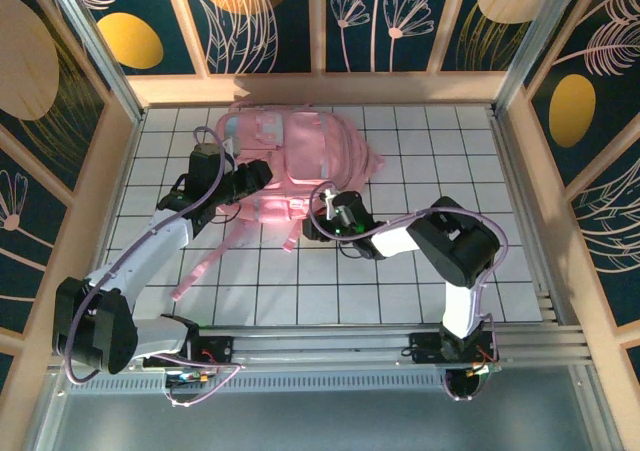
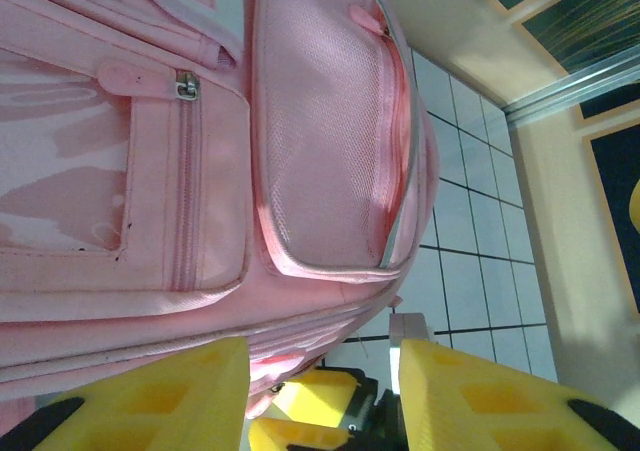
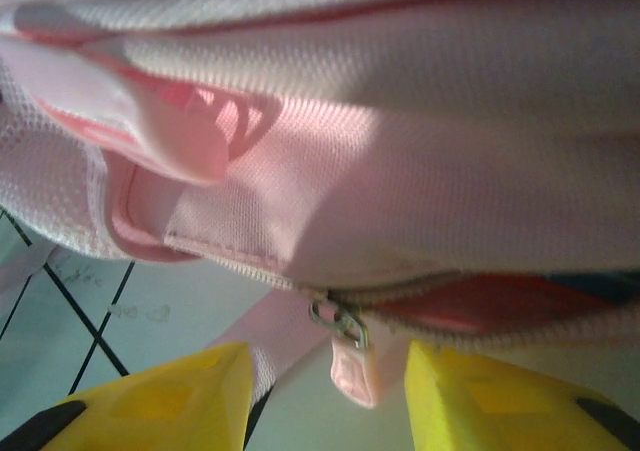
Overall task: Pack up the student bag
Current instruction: Zip the student bag at the top-center of the table.
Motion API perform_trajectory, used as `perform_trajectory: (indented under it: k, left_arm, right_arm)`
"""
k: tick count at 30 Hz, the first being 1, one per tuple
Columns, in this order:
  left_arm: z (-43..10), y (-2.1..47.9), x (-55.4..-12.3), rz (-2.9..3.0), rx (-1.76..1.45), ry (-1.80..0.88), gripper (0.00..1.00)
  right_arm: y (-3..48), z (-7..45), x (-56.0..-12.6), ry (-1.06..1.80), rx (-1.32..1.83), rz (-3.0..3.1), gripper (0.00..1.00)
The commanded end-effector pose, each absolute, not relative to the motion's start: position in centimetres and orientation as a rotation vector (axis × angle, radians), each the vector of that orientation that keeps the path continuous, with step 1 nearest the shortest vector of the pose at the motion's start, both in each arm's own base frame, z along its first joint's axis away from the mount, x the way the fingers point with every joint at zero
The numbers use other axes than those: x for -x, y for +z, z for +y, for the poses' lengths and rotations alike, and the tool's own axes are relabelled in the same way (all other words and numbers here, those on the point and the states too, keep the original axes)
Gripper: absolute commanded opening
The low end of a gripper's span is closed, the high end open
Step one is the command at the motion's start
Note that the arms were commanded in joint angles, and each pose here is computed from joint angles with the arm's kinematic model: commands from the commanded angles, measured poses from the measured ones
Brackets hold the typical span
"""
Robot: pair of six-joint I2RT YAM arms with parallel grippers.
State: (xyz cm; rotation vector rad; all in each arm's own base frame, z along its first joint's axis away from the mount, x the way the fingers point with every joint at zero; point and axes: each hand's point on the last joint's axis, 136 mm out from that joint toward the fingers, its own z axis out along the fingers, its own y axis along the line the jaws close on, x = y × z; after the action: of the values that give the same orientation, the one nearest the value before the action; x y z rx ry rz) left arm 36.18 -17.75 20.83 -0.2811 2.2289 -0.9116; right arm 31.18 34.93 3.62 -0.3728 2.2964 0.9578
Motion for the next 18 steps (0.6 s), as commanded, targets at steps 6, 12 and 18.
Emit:
perform_trajectory:
  k: [6, 12, 18]
  left_arm:
    - [-17.4, 22.3, -36.1, 2.192, 0.288, -0.900, 0.44]
    - [-16.4, 22.8, -35.9, 2.181, 0.314, -0.843, 0.45]
    - [-16.5, 22.5, -35.8, 2.183, 0.324, -0.857, 0.44]
  right_arm:
    - [1.8, 35.8, -32.3, 0.901, 0.358, 2.359, 0.36]
    - [0.5, 34.8, -31.5, 0.843, 0.366, 2.401, 0.29]
    - [-0.6, 34.4, -30.6, 0.817, 0.374, 2.429, 0.28]
